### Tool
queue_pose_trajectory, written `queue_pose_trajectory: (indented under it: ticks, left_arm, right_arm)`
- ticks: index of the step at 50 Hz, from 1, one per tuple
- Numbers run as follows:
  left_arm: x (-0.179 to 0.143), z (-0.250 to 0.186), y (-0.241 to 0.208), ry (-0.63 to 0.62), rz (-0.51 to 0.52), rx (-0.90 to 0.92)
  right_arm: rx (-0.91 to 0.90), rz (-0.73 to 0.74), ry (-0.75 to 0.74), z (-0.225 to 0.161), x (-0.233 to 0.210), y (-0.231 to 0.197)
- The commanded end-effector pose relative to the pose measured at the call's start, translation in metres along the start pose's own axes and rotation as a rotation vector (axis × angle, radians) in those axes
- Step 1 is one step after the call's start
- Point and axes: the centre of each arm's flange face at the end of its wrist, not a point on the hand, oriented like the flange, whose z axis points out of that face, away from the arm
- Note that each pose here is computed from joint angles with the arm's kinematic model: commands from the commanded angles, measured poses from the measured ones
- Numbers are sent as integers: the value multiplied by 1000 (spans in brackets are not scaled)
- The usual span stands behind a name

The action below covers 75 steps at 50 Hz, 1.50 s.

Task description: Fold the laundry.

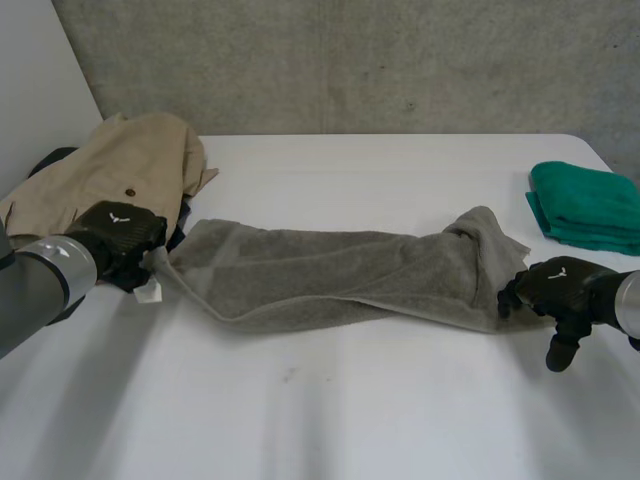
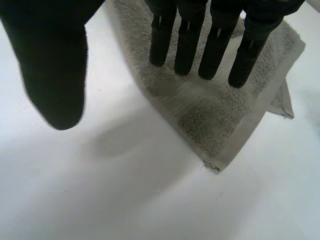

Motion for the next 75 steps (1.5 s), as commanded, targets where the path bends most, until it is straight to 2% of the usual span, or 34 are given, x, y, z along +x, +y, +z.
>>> queue_pose_trajectory:
  ticks: [1, 14, 31, 35, 39, 42, 46, 51, 53, 56, 60, 64, 66, 68, 71, 72, 75]
  left_arm:
    - [-12, 7, -13, -30, -46, 67]
    - [-18, 15, -32, -65, -84, 126]
    - [-17, 16, -37, -83, -100, 137]
    - [-15, 14, -35, -80, -96, 127]
    - [-12, 8, -29, -73, -93, 101]
    - [-8, 1, -22, -52, -60, 56]
    - [-3, -6, -4, -4, -3, -50]
    - [14, -8, 16, 112, 81, -159]
    - [18, -5, 19, 134, 98, -174]
    - [23, 9, 19, 139, 115, -162]
    - [18, 34, -2, 76, 127, -59]
    - [2, 54, -50, -40, 103, 138]
    - [-16, 56, -94, -132, 67, 317]
    - [-36, 48, -141, -219, 15, 525]
    - [-57, 30, -186, -295, -51, 749]
    - [-68, 17, -210, -323, -101, 886]
    - [-81, -4, -239, -342, -174, 1071]
  right_arm:
    - [112, 82, 94, 31, 4, 9]
    - [259, 92, 106, 66, -14, 6]
    - [271, 68, 123, 97, -17, 15]
    - [273, 76, 155, 91, -14, 13]
    - [306, 68, 234, 62, 5, -2]
    - [246, 77, 217, 36, 9, -6]
    - [81, 82, 101, 16, 5, 4]
    - [-106, -16, -114, -7, -17, 9]
    - [-133, -55, -141, -8, -18, 10]
    - [-115, -46, -94, 2, -9, 5]
    - [-26, -10, 1, 17, 8, -11]
    - [131, -35, 132, 29, 30, -43]
    - [270, -65, 272, 29, 55, -73]
    - [433, -66, 439, 20, 84, -107]
    - [633, -34, 599, 3, 112, -143]
    - [751, -10, 681, -11, 125, -163]
    - [930, 30, 775, -35, 139, -188]
